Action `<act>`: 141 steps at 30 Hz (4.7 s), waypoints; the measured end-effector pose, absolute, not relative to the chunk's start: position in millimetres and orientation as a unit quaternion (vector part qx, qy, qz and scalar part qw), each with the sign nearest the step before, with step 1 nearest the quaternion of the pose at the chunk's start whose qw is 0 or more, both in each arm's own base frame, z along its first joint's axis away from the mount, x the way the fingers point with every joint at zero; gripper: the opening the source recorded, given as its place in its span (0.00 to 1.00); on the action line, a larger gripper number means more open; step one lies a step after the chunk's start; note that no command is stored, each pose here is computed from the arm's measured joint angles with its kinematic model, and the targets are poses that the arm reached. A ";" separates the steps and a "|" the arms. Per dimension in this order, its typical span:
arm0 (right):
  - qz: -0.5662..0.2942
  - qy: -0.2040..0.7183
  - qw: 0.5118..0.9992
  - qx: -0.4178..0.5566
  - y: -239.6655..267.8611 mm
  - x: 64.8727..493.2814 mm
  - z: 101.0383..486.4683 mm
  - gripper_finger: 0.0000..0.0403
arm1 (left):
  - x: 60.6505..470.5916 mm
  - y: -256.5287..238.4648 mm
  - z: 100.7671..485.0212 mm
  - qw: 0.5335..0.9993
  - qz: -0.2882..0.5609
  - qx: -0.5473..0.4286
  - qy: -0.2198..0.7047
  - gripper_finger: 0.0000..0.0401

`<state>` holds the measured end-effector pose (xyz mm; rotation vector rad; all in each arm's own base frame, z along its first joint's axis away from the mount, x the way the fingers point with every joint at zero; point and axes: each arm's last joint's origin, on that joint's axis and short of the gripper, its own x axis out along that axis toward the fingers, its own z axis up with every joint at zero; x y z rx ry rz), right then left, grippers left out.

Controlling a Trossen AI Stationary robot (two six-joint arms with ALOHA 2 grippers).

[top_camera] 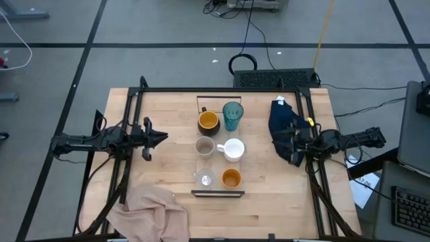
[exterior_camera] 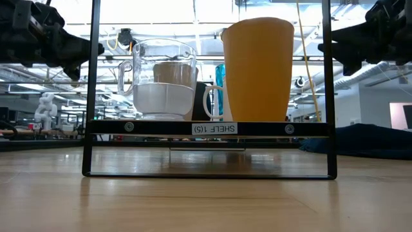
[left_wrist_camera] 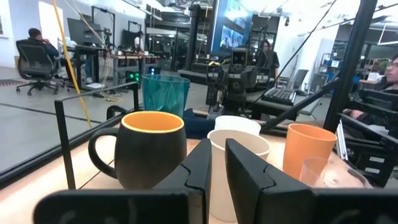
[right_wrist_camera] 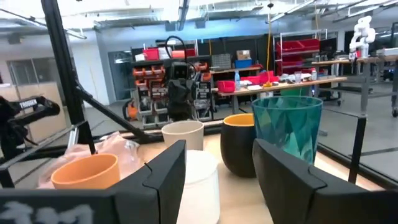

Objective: Stack small to large cups/mugs on shelf
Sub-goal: Return to Home Position

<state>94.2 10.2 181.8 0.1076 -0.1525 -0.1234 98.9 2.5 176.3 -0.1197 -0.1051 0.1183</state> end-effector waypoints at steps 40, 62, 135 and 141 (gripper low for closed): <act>0.011 -0.012 0.997 0.069 2.0 96.9 169.8 0.44 | 98.8 2.6 177.5 0.995 0.059 -0.060 -0.058 0.12; 0.011 -0.014 0.997 0.069 2.0 96.9 170.2 0.44 | 96.7 2.3 171.2 0.995 0.060 -0.075 -0.026 0.12; 0.011 -0.011 0.997 0.069 2.0 97.0 169.6 0.44 | 96.9 -6.5 168.2 0.996 -0.043 -0.081 -0.007 0.12; 0.011 -0.011 0.997 0.069 2.0 97.0 169.6 0.44 | 96.9 -6.5 168.1 0.996 -0.043 -0.081 -0.007 0.12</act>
